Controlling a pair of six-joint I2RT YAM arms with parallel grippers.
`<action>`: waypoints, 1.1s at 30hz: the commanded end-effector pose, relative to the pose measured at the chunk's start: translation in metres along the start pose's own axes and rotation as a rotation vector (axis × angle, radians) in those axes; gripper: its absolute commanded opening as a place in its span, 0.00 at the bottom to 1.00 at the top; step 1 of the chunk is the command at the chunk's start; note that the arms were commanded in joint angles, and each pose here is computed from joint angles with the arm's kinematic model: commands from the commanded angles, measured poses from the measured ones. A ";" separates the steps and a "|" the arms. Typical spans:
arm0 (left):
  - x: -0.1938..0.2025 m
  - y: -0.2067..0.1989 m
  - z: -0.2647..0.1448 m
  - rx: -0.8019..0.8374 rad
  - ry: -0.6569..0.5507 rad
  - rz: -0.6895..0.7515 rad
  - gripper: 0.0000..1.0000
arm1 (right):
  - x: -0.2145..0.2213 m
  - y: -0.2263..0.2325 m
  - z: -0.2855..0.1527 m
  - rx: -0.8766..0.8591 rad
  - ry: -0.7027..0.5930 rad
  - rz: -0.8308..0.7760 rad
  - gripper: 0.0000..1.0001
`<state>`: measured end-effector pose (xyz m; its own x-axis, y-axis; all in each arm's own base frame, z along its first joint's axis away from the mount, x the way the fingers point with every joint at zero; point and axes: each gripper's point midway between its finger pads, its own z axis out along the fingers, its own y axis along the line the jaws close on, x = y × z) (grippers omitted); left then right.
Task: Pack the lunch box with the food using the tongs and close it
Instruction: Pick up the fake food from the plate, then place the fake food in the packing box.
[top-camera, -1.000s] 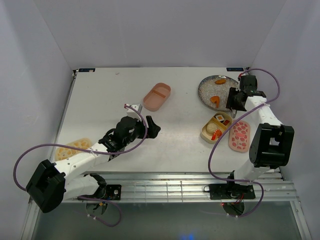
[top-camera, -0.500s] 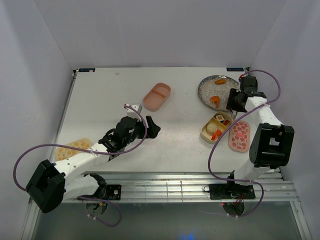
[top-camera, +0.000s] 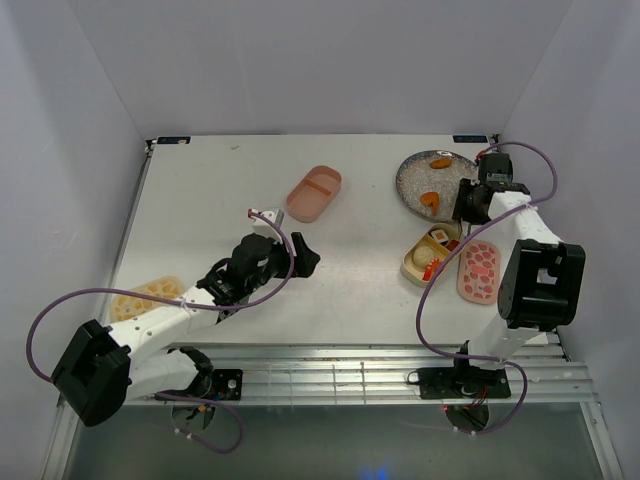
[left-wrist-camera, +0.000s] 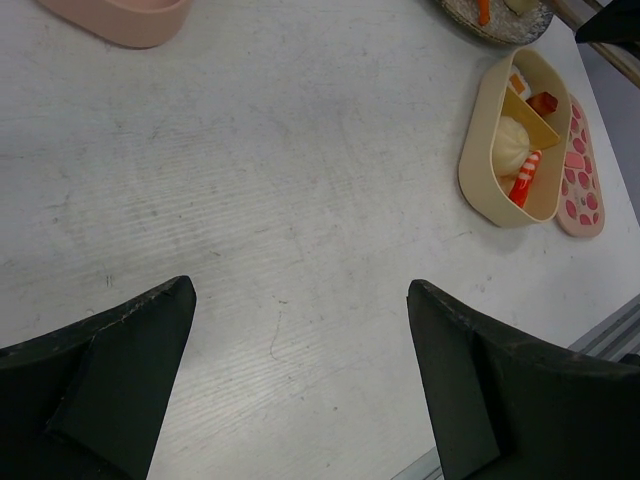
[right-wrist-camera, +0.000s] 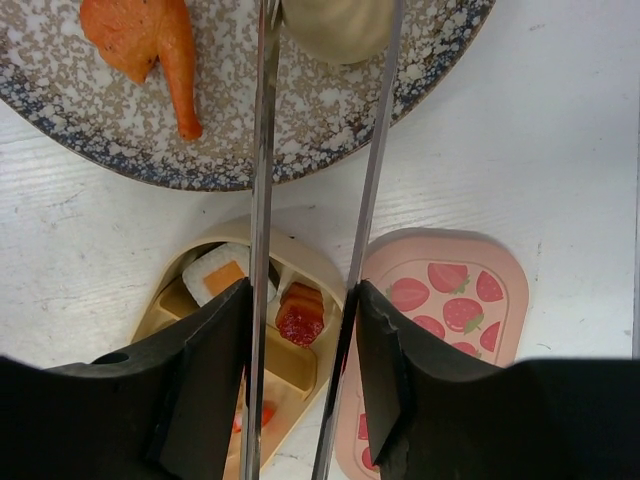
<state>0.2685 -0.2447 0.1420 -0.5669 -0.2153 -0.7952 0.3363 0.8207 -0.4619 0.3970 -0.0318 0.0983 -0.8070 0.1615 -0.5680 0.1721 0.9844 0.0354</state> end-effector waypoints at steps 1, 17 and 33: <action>-0.013 -0.003 -0.006 0.009 -0.054 0.003 0.98 | -0.033 0.003 -0.017 -0.026 -0.091 0.004 0.49; -0.049 0.016 -0.049 -0.056 -0.285 -0.077 0.98 | -0.089 0.070 -0.097 -0.139 -0.300 -0.098 0.45; -0.064 0.025 -0.073 -0.072 -0.396 -0.117 0.98 | -0.057 0.352 -0.120 -0.552 -0.397 -0.408 0.45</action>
<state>0.2602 -0.1804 0.2015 -0.3027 -0.4498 -0.8403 0.2367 0.8185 -0.5235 0.4230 0.2830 0.2116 -0.5501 -0.2069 -0.8090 -0.4545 0.8869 0.0823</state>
